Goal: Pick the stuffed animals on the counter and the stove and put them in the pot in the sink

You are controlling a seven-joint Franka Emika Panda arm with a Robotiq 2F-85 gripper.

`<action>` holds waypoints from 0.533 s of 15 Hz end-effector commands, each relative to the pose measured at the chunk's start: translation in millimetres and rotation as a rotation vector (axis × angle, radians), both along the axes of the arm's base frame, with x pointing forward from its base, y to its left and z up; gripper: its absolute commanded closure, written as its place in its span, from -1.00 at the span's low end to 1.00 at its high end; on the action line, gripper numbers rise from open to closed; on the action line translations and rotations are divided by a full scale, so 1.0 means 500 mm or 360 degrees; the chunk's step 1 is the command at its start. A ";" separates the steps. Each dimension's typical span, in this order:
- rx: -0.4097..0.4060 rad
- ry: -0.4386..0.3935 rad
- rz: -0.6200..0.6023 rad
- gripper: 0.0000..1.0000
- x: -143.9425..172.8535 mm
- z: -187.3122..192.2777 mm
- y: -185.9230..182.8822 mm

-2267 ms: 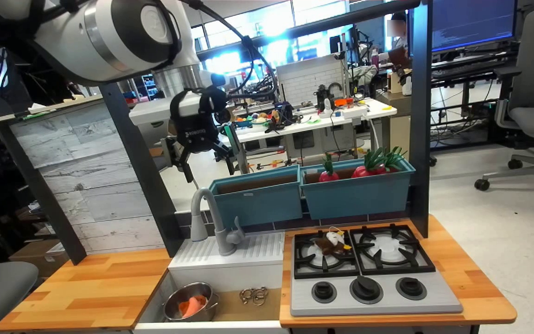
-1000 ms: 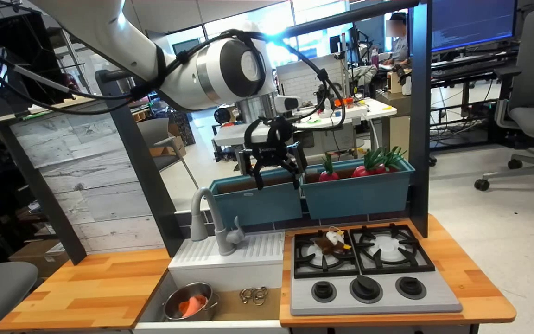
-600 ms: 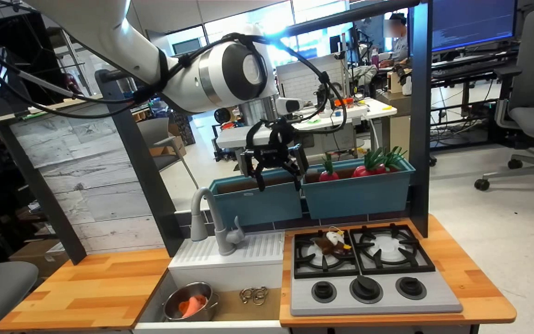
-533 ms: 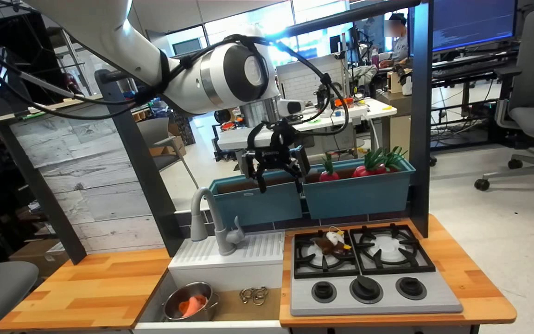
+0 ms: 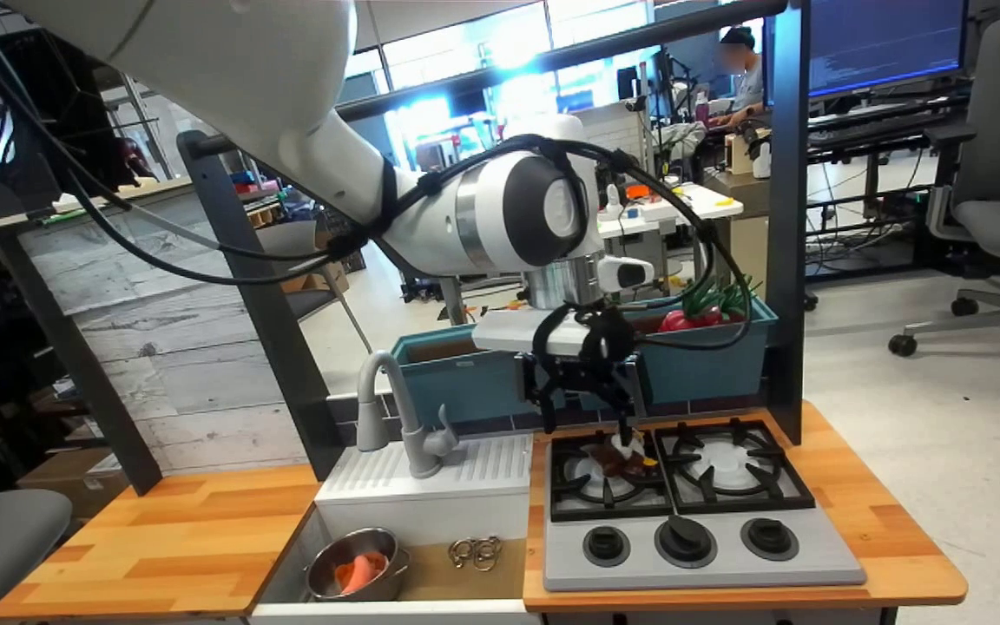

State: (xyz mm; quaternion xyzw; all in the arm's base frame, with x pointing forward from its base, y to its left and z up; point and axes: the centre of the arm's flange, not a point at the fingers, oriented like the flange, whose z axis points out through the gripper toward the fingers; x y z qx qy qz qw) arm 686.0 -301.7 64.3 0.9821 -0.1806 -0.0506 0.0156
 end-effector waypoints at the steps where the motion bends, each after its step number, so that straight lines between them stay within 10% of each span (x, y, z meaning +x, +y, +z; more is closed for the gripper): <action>1: 0.0023 -0.0274 -0.0016 -1.00 0.052 -0.038 -0.028; 8: -0.0085 -0.0397 -0.0005 -1.00 0.077 -0.098 -0.019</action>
